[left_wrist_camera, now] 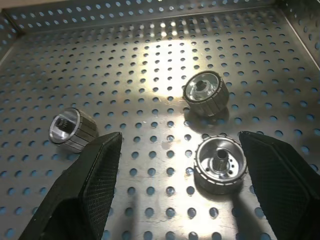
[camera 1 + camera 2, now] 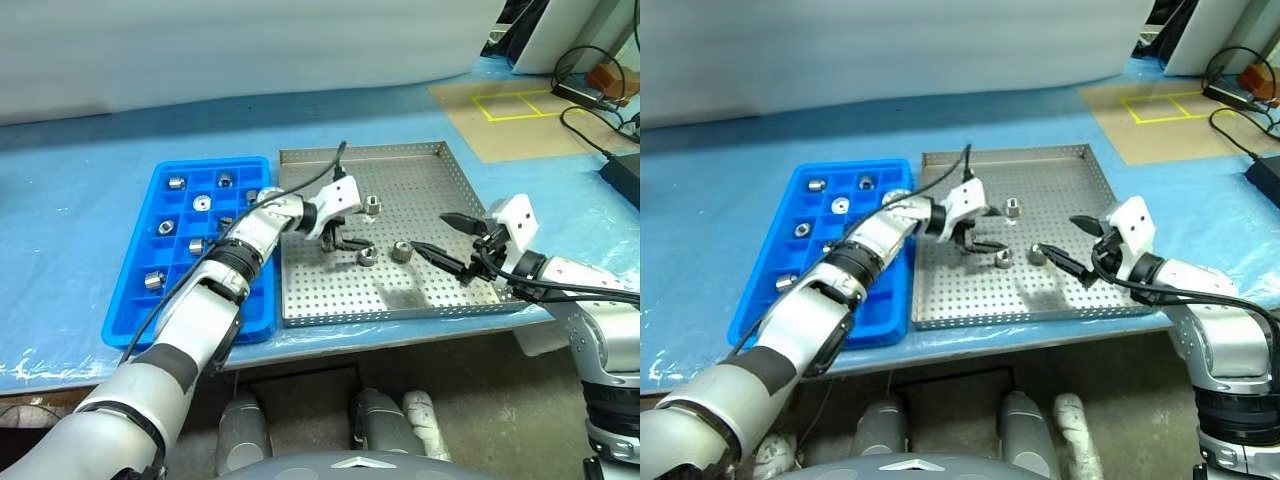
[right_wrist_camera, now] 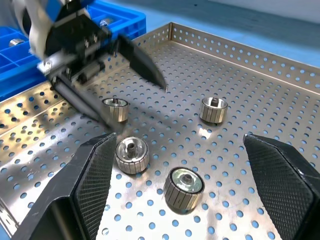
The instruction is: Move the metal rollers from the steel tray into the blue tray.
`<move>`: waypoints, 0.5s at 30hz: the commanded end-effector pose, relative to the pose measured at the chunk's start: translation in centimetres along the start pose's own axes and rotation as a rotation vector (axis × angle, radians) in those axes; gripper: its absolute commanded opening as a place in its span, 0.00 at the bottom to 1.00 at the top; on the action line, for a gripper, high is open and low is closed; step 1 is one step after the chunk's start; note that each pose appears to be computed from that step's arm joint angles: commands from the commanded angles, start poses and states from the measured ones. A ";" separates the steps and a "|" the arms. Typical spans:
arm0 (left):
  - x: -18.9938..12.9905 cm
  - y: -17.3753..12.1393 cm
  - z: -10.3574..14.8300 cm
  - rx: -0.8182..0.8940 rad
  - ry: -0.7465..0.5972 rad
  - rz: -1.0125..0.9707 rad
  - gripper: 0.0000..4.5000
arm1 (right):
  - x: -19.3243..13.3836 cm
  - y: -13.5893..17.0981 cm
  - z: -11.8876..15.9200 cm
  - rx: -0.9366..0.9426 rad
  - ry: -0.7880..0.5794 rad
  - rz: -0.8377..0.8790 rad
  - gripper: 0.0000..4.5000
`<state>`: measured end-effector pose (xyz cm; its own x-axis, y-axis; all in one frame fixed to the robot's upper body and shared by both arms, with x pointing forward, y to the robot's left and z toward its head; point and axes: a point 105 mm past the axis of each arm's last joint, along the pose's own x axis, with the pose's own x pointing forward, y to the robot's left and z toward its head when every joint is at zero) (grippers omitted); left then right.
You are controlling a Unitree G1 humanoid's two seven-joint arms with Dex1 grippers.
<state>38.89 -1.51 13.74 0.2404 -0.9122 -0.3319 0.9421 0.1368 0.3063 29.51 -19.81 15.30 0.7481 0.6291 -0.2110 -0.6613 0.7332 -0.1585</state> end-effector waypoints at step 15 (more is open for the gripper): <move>-3.2 0.6 -3.3 -0.043 0.095 0.007 0.88 | 1.8 -0.1 1.4 -0.046 -0.044 0.043 0.96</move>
<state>39.43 3.34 11.58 0.2673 -0.8687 -0.4171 0.9528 0.1735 0.2493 30.94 -18.68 15.24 0.7209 0.6600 -0.2115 -0.6917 0.7043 -0.1600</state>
